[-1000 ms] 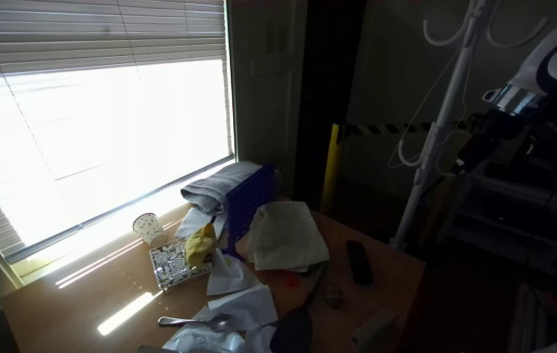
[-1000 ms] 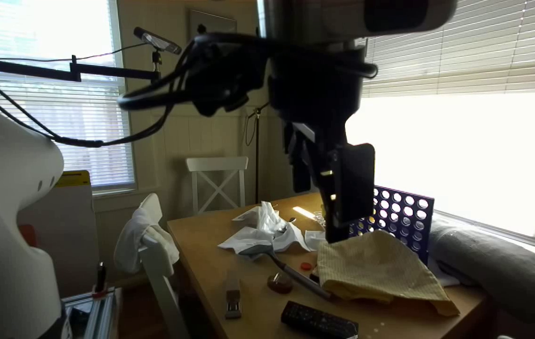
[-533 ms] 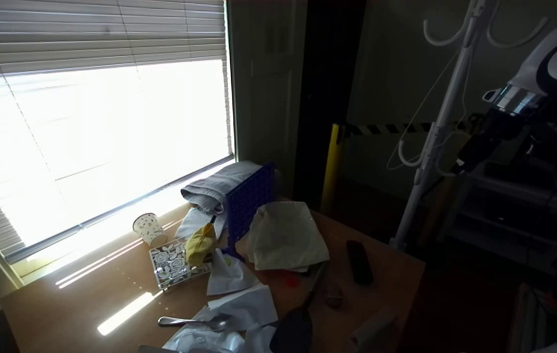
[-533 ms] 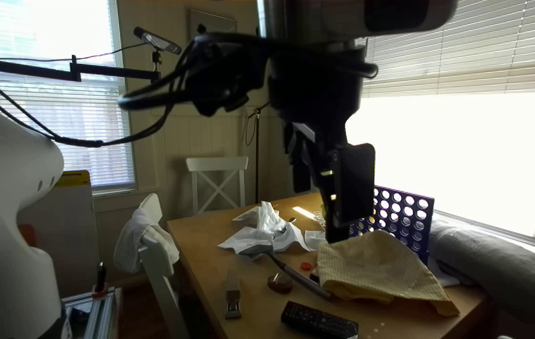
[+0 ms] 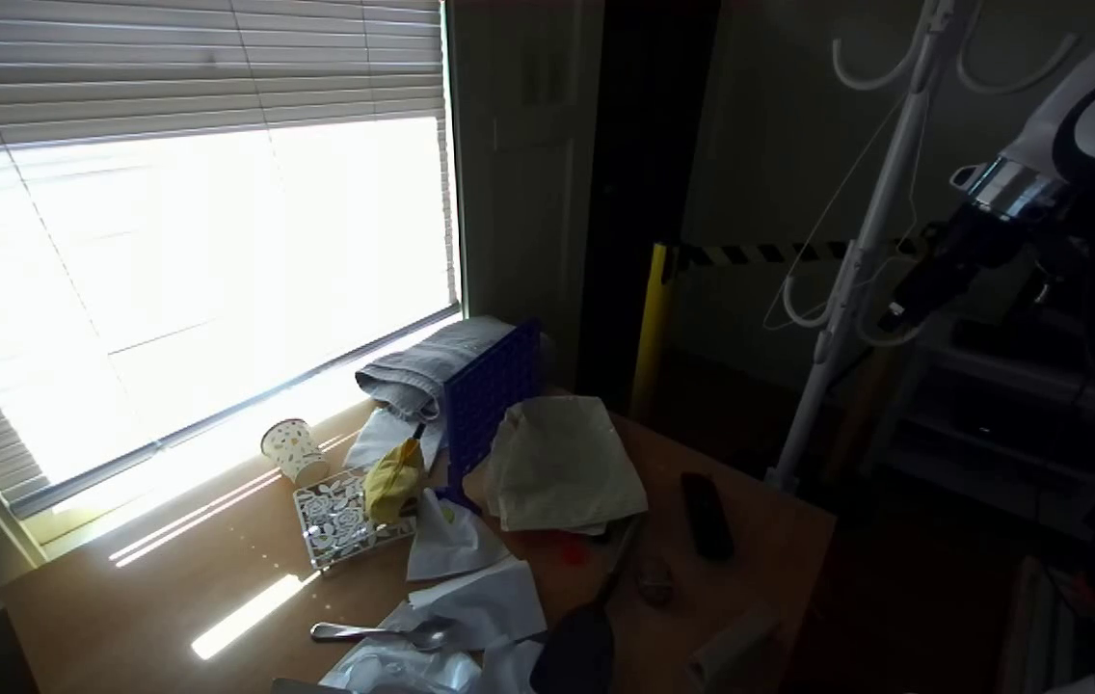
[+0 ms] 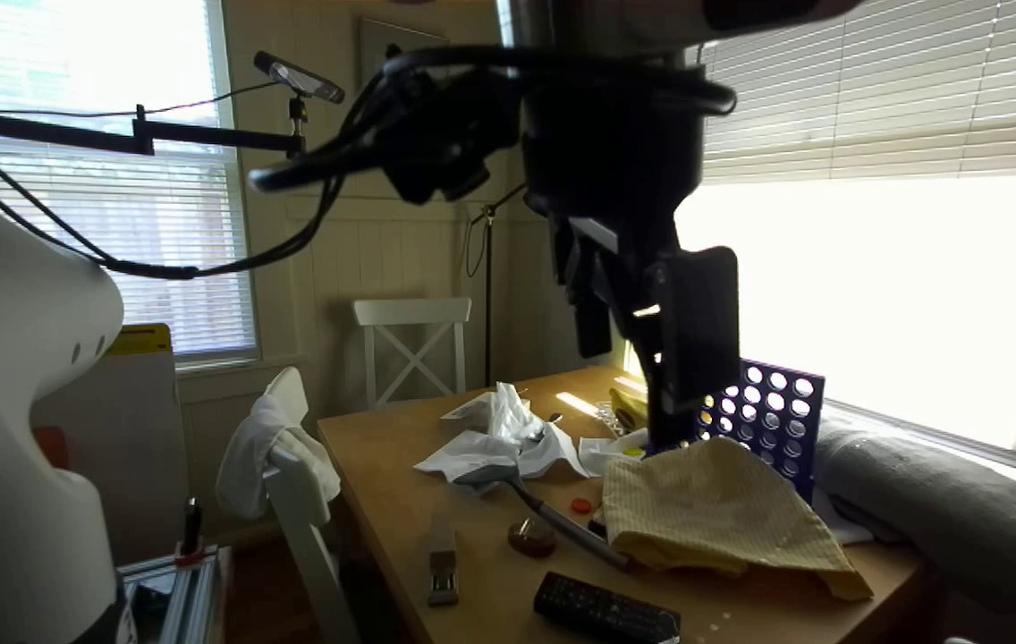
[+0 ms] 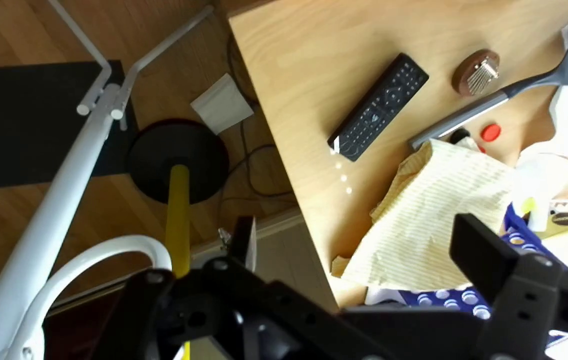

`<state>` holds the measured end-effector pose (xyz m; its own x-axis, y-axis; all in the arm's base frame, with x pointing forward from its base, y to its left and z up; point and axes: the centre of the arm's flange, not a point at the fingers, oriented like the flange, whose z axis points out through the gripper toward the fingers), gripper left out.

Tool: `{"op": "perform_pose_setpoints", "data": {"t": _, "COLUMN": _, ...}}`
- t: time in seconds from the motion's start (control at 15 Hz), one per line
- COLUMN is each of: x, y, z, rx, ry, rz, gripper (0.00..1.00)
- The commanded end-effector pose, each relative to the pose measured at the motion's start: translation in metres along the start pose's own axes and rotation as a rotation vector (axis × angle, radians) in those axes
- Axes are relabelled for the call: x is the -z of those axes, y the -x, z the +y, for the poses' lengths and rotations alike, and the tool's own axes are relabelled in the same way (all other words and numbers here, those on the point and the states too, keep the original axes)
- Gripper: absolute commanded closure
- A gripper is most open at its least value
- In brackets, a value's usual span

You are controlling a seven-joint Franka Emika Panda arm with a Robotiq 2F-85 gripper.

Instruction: Pick up the hang wire from the stand and put it on the table

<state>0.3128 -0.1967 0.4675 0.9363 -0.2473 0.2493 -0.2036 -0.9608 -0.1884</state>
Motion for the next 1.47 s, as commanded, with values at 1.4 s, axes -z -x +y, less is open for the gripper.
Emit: {"op": "perform_pose_setpoints", "data": {"t": 1.4, "x": -0.005, "y": -0.051, "z": -0.032, "rx": -0.216, "ry": 0.356, "rz": 0.471, "gripper": 0.00}}
